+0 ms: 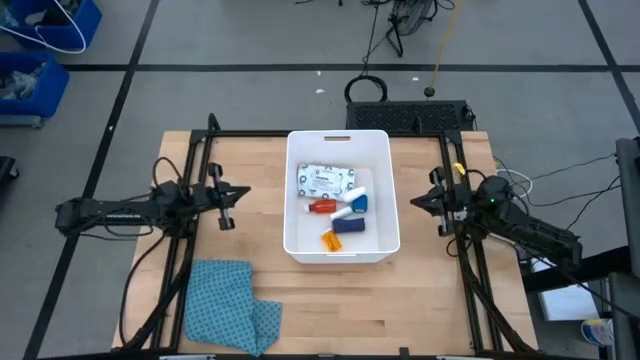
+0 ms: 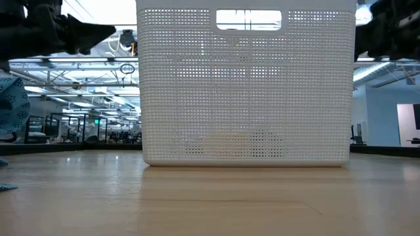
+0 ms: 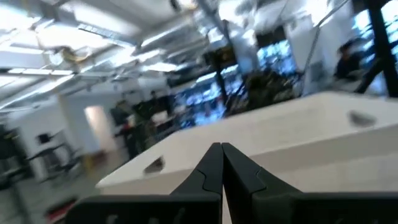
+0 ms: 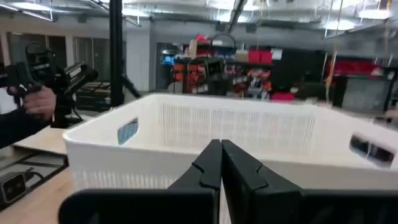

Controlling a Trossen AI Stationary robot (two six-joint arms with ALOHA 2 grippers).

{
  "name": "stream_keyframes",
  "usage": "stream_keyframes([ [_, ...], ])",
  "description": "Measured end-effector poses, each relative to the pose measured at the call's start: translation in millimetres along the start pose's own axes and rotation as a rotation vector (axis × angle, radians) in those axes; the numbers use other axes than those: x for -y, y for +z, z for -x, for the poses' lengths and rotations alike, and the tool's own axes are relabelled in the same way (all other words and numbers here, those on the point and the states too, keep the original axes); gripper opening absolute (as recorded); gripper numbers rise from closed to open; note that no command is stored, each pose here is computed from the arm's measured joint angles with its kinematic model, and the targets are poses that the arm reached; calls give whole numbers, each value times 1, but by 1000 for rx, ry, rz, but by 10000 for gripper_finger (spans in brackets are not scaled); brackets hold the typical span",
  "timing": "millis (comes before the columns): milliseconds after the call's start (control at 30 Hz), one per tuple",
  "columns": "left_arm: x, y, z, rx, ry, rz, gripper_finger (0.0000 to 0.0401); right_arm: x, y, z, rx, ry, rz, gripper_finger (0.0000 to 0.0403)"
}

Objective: Pick & place medical supplies in basket/bin
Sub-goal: Return to Home Position

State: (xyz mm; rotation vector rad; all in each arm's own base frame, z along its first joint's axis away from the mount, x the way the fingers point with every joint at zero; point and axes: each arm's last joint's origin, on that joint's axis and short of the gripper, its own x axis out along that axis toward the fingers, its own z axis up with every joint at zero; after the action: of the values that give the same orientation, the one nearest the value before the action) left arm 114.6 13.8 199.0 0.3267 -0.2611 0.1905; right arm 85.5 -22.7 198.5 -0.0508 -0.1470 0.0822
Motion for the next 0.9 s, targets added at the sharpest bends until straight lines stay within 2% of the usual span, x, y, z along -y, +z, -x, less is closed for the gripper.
stream_keyframes([
  [133, 1, -4, 5, -74, 3, -28, 1, 1, -7, 0, -51, -49, 20, 0],
  [300, 4, -8, 8, -72, -50, -30, 1, 2, -19, -2, -45, -42, 44, 0],
  [433, 5, -9, 8, -76, -69, -41, 1, 2, -13, -2, 23, -44, 90, 0],
  [667, 3, -15, 9, -147, -36, -53, 1, 3, -15, -2, -4, -68, 95, 0],
  [900, 2, -15, 9, -140, -56, -41, 1, 3, -12, -2, 39, -74, 129, 0],
])
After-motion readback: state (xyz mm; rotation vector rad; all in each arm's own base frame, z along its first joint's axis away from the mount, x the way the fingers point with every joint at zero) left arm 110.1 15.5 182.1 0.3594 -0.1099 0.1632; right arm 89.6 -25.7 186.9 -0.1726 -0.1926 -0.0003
